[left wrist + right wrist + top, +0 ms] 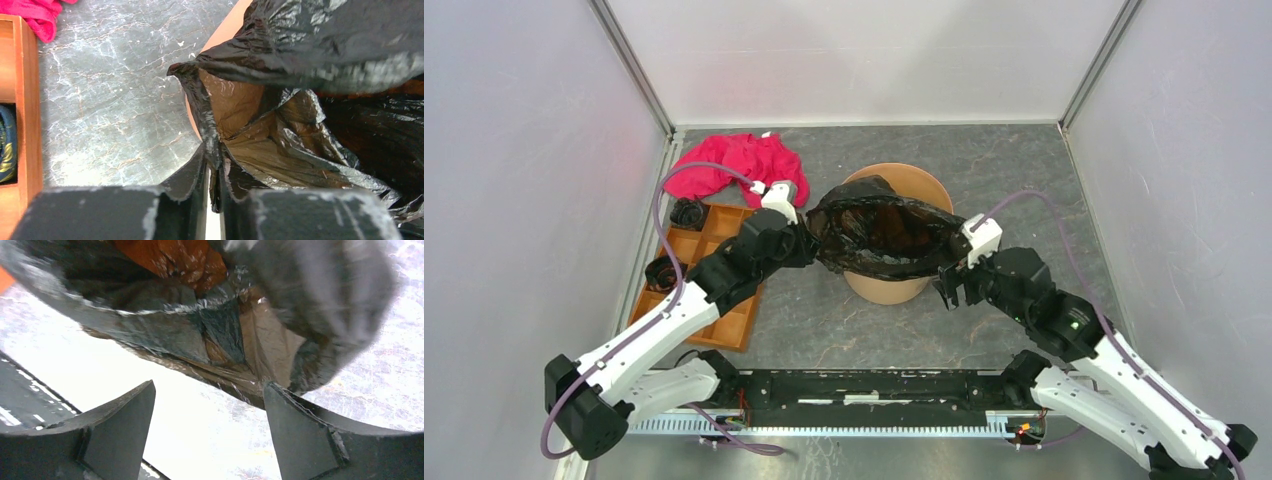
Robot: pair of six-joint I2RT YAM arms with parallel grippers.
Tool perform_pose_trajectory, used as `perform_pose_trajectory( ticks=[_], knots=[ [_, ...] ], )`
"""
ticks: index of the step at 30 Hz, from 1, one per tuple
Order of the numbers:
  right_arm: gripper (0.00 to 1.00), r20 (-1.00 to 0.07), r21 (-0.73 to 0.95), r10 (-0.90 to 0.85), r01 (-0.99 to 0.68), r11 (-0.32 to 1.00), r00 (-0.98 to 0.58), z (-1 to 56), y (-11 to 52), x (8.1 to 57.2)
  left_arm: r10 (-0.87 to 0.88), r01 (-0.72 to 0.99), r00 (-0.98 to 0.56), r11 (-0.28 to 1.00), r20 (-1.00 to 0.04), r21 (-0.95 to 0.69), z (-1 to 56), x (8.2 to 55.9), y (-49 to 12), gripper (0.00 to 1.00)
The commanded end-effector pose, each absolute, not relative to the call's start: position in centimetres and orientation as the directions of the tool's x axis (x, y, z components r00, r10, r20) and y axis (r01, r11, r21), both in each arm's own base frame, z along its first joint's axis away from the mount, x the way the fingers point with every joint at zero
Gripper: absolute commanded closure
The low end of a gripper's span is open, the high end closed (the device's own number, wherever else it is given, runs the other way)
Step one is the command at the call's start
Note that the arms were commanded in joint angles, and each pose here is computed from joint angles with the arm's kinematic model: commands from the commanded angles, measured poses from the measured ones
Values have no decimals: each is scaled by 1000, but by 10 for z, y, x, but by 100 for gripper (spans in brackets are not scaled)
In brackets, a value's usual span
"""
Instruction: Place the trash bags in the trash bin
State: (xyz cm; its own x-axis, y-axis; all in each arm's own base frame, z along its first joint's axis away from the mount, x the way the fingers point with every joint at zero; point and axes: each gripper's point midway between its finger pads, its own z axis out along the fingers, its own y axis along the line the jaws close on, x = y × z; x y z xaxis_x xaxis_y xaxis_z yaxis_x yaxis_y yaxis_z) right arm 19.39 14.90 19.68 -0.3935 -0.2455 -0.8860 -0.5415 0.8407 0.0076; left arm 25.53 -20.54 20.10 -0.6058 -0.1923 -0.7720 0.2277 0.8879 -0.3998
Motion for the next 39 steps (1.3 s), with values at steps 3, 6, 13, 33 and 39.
perform_pose_trajectory(
  ticks=[3,6,13,33,39],
  knots=[
    [12,-924,78,-139,-529,845,-358,262,138,178,-157,250,-575,901,-803,-355,221,249,-192,74],
    [12,-936,63,-115,-481,874,-333,279,126,180,-153,247,-558,907,-816,-340,234,241,-180,62],
    [11,-976,-10,-85,-350,937,-201,323,103,203,-159,230,-455,930,-876,-288,279,228,-146,16],
    [31,-979,-181,-204,-407,895,-12,361,158,264,44,381,-356,919,-934,-102,324,302,-196,14],
    [34,-974,-204,-229,-423,883,-8,366,166,271,-13,357,-374,921,-927,-157,323,328,-186,23]
  ],
)
